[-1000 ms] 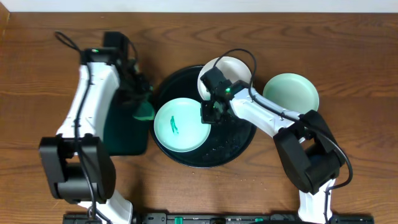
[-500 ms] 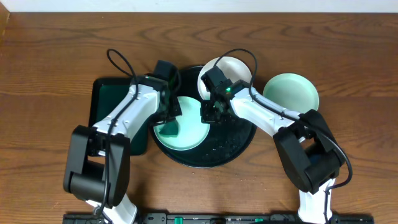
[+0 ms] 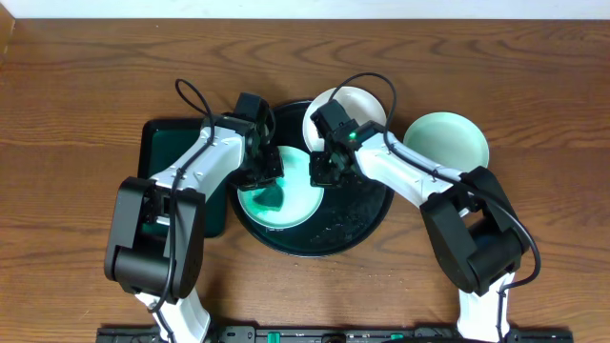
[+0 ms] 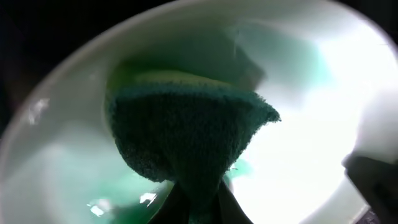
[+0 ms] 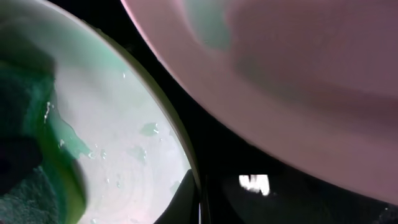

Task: Clean dirty plates on tray and stack at the side
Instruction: 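Scrub the second green plate with sponge in left gripper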

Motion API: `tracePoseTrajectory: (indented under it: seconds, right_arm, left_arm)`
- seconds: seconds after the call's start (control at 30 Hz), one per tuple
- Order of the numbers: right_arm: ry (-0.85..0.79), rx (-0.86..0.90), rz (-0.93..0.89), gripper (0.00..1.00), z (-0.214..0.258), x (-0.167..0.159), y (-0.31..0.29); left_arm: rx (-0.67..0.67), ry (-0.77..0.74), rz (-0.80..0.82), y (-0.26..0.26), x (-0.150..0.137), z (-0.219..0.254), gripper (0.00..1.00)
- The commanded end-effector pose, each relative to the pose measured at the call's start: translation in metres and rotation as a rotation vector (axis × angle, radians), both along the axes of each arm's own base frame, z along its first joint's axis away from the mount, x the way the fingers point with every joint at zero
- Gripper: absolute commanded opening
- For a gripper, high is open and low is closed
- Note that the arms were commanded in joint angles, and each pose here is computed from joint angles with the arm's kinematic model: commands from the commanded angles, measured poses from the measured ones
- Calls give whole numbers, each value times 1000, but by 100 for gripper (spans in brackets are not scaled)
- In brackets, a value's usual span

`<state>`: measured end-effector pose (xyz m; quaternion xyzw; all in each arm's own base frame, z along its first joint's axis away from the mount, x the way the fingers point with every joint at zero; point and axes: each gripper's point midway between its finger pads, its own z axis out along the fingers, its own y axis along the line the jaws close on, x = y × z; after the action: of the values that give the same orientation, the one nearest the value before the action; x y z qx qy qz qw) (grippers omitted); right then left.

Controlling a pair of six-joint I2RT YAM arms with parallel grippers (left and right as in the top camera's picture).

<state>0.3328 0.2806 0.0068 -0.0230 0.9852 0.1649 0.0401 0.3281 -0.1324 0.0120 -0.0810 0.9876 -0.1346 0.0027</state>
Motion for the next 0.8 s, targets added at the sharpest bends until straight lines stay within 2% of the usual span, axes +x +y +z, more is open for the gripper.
tracePoseTrajectory:
  seconds: [0.0, 0.13, 0.23, 0.27, 0.37, 0.4, 0.47, 0.5, 0.63, 0.7, 0.77]
  right_arm:
    - [3, -21, 11, 1, -13, 2, -1]
    - [1, -18, 11, 1, -13, 3, -1]
    - [4, -21, 16, 1, -13, 1, -1]
    - [4, -21, 16, 1, -13, 1, -1]
    - [-2, -20, 17, 1, -13, 2, 0]
    - [-2, -21, 17, 1, -13, 2, 0]
    - [-2, -21, 20, 1, -13, 1, 1]
    - [-2, -21, 20, 1, -13, 1, 1]
    - [-2, -22, 24, 1, -13, 1, 1]
    - [-2, -21, 24, 1, -13, 1, 1]
    - [-1, -22, 24, 1, -13, 0, 1]
  left_arm:
    - [-154, -18, -106, -34, 9, 5, 7]
    - [-153, -111, -141, -37, 30, 29, 7]
    - [-31, -145, -89, -17, 38, 31, 7]
    - [57, -129, -25, -1, 38, 27, 8]
    - [274, -66, 138, 41, 22, 13, 7]
    - [278, -57, 138, 42, 19, 10, 7]
    - [258, -28, 124, 37, 10, 5, 7]
    - [202, 5, 85, 26, 2, 4, 7]
    - [-129, 114, -182, -33, -36, 18, 7]
    - [-142, 96, -221, -36, -35, 18, 7]
    - [-101, 45, -215, -31, -23, 15, 7]
